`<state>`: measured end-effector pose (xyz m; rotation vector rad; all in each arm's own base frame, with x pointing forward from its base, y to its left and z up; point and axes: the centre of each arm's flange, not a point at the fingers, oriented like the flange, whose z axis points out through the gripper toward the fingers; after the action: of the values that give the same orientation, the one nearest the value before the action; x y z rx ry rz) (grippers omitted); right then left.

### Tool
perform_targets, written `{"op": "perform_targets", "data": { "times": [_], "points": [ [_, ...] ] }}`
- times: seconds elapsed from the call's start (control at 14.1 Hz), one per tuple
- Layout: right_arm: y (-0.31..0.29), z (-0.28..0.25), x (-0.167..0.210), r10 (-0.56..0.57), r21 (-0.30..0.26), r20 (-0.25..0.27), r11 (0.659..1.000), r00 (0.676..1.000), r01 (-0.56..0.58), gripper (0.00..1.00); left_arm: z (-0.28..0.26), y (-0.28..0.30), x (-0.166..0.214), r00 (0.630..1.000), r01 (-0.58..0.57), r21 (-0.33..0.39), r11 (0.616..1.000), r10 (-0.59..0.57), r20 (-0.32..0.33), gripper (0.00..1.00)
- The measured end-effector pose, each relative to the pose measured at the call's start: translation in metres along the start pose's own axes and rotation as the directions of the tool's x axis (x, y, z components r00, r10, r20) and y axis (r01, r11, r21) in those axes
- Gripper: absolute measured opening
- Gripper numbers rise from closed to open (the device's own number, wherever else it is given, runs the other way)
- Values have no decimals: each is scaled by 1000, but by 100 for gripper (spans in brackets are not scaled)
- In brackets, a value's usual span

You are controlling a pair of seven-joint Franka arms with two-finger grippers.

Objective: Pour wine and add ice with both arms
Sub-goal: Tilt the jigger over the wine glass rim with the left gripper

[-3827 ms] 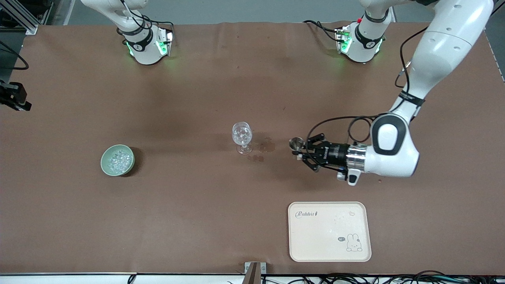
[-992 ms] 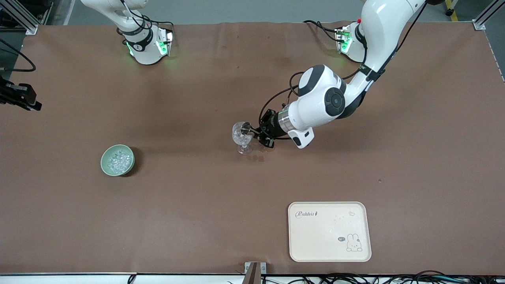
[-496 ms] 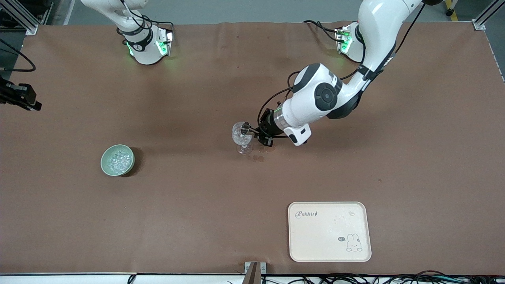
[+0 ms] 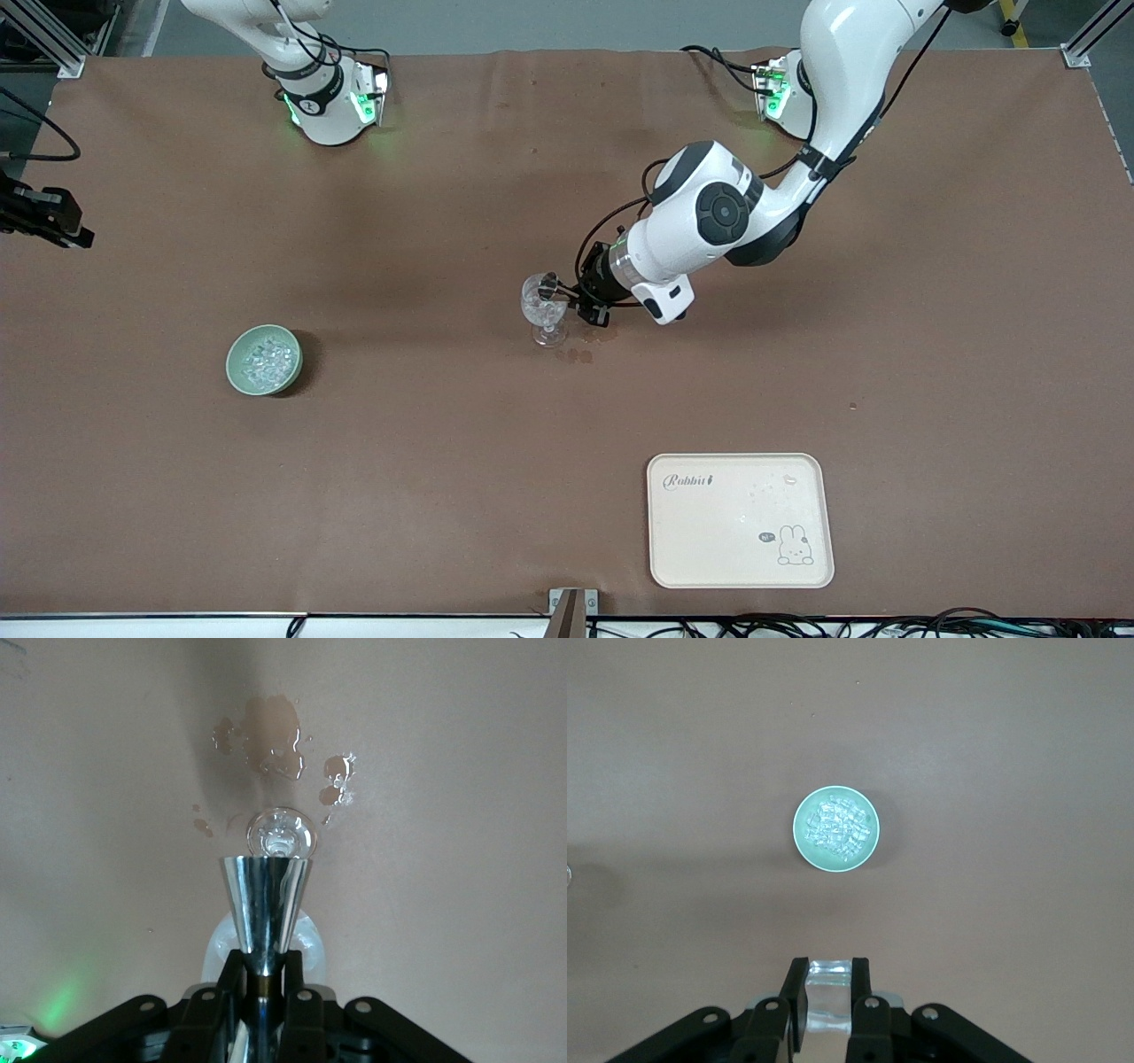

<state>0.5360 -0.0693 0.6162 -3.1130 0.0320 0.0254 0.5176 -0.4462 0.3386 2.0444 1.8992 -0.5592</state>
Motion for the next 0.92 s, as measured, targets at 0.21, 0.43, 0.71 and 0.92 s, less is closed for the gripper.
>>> {"op": "perform_targets", "data": {
  "times": [0.21, 0.43, 0.71, 0.92],
  "points": [
    [0, 0, 0, 0, 0, 0, 1000, 1000, 0, 23, 0, 0, -1, 1000, 0, -1, 1000, 0, 1, 21],
    [0, 0, 0, 0, 0, 0, 1000, 1000, 0, 23, -3, 5, 5, 1000, 11, 6, 1000, -11, -1, 21],
    [-2, 0, 0, -4, 0, 0, 1000, 1000, 4, 23, -8, 10, -2, 1000, 9, 42, 999, -9, -2, 21],
    [-16, 0, 2, -19, 1, -5, 1000, 1000, 19, 23, -17, 15, -3, 999, 26, 67, 997, -28, 16, 21]
  ]
}}
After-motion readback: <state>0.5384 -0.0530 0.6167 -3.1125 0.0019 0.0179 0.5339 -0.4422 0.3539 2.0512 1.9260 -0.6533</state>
